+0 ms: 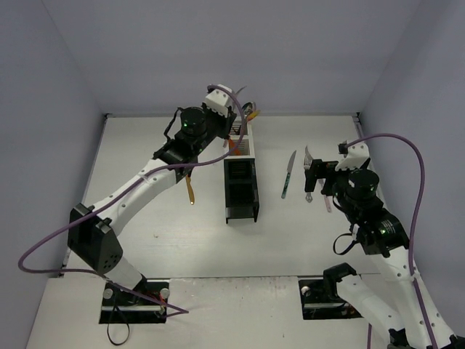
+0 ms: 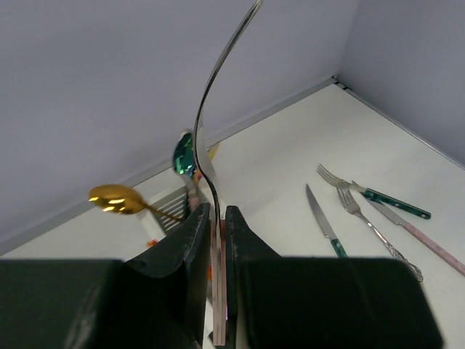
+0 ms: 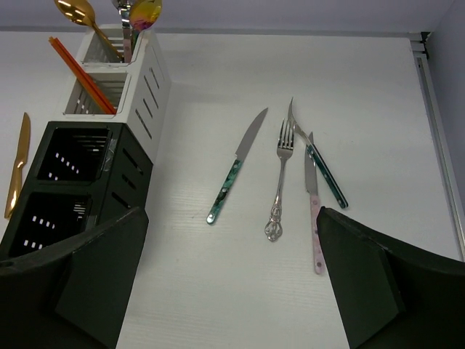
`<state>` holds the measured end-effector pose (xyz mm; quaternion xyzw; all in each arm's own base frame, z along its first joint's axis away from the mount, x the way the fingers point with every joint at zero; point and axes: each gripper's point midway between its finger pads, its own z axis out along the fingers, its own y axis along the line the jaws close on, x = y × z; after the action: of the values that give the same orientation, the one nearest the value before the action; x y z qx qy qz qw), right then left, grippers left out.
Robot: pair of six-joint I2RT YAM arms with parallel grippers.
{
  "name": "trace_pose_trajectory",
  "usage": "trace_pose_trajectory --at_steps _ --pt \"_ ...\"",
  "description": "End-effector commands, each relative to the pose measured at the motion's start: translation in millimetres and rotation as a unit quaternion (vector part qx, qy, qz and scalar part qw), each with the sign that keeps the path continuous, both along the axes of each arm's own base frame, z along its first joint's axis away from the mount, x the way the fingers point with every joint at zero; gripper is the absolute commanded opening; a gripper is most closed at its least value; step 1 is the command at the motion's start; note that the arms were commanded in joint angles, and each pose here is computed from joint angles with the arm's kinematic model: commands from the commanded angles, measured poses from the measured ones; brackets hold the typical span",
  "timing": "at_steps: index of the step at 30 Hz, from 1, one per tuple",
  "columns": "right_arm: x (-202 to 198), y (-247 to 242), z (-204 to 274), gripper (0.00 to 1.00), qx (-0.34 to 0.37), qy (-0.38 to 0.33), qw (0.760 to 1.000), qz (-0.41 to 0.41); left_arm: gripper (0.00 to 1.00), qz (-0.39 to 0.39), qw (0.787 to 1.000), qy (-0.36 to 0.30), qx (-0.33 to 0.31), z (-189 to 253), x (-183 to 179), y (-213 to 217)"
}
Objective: Sort the eating utensils into containers
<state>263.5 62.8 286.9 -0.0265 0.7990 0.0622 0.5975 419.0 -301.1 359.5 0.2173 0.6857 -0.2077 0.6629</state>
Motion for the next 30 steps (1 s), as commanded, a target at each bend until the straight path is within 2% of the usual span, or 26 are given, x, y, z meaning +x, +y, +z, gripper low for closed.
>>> trace_pose_trajectory --at_steps 1,10,21,25,30 --pt "-3.0 -5.0 32.5 1.00 0.003 -0.047 0.999 -0.009 0.00 -0.056 0.992 -0.105 -0.043 61.0 -0.4 -31.8" --pt "-9.4 -17.8 25.8 1.00 -0.031 -0.039 0.998 -0.029 0.00 -0.111 0.990 -0.079 -0.034 15.6 -1.1 -71.4" --pt "-8.9 -18.3 14.2 1.00 -0.044 -0.027 0.998 -0.030 0.00 -0.142 0.988 -0.060 -0.019 -45.8 -19.7 -71.8" --pt "-9.1 -17.3 12.2 1.00 -0.048 -0.025 0.998 -0.025 0.00 -0.136 0.988 -0.073 0.009 -64.8 -21.0 -67.4" --pt "-9.9 -17.5 9.5 1.00 -0.051 -0.022 0.998 -0.024 0.05 -0.143 0.987 -0.070 0.029 -84.5 -25.2 -65.8"
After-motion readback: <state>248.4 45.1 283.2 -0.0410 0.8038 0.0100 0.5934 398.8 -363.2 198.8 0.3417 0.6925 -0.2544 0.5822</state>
